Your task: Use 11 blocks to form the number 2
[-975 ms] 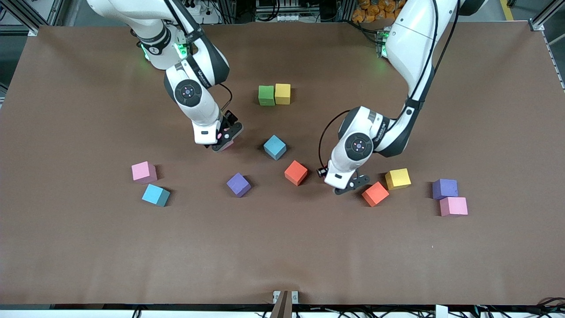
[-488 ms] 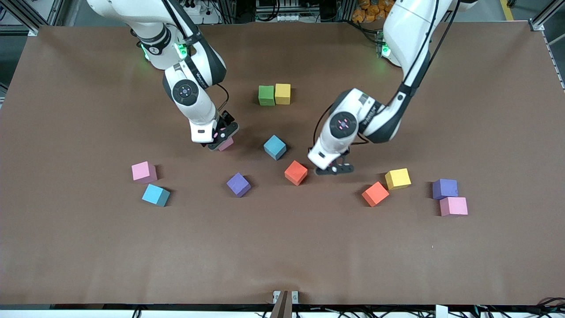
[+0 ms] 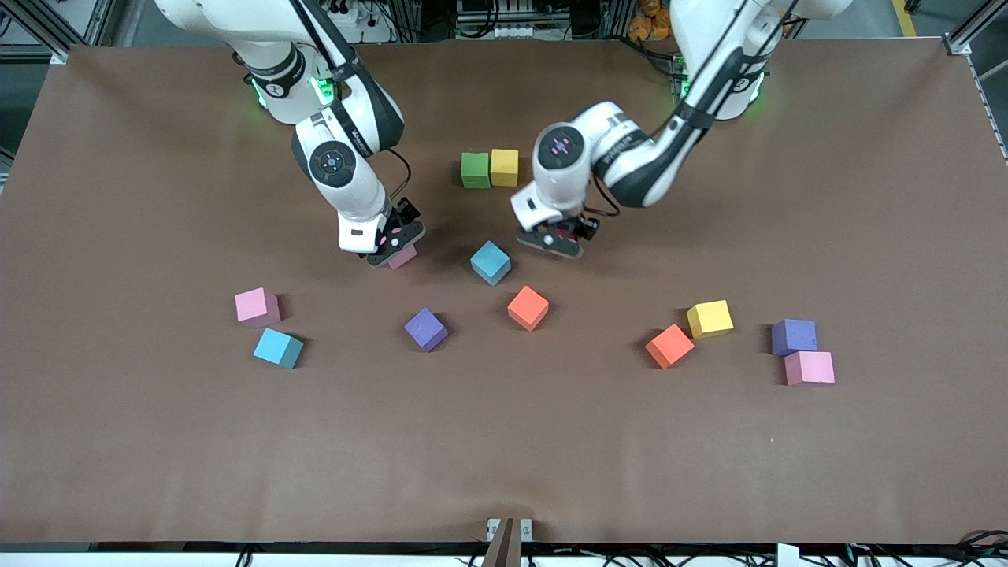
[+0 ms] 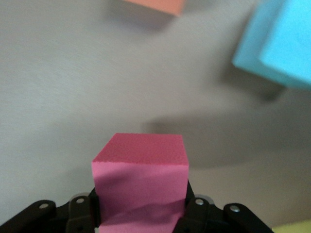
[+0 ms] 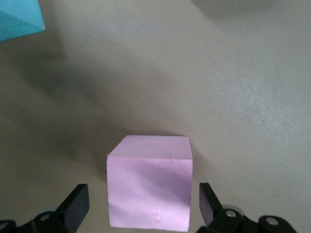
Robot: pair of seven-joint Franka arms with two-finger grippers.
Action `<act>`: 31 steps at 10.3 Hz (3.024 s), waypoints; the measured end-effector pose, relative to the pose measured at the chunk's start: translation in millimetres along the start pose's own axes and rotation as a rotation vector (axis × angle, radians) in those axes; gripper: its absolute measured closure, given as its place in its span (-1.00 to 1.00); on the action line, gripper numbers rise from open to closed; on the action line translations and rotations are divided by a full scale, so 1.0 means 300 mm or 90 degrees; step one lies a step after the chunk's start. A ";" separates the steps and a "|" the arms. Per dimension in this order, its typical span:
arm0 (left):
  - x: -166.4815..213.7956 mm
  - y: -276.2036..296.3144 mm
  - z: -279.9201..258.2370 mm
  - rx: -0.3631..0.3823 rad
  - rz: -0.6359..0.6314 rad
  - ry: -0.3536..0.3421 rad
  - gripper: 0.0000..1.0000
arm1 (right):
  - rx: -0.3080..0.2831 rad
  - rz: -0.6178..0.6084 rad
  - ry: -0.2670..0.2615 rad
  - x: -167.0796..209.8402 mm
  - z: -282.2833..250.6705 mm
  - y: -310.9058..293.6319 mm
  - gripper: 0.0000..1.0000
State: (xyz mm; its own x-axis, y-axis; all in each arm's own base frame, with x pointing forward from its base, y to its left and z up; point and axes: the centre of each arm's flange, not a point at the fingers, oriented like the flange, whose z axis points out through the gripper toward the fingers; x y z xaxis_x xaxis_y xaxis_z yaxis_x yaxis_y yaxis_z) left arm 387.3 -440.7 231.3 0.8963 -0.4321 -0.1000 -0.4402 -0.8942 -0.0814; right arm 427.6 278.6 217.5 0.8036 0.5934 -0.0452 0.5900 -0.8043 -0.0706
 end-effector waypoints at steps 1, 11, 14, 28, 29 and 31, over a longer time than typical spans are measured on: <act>-0.049 0.057 0.017 0.018 0.047 0.002 -0.18 | -0.002 0.010 0.007 0.003 0.015 0.001 -1.00; -0.278 0.207 0.066 0.014 0.404 0.016 -0.16 | -0.004 0.039 0.010 0.006 0.066 0.006 -0.30; -0.317 0.228 0.080 0.015 0.491 0.030 -0.16 | -0.004 0.074 0.015 0.014 0.059 0.000 -0.30; -0.491 0.334 0.134 -0.001 0.679 0.057 -0.16 | 0.001 0.135 0.051 0.092 -0.009 -0.094 -0.23; -0.492 0.336 0.135 -0.001 0.690 0.057 -0.16 | 0.001 0.135 0.051 0.092 -0.009 -0.094 -0.23; -0.492 0.337 0.139 -0.004 0.699 0.057 -0.16 | 0.001 0.135 0.051 0.092 -0.009 -0.094 -0.23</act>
State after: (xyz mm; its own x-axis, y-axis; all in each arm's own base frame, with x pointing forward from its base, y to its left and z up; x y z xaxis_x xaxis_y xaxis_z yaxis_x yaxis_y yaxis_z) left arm 208.2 -462.6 196.5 0.0186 -0.9989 -0.0432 -0.9997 -0.0192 0.0128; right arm 433.3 317.6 221.0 0.9133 0.4068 0.0205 0.4072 -0.9107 -0.0693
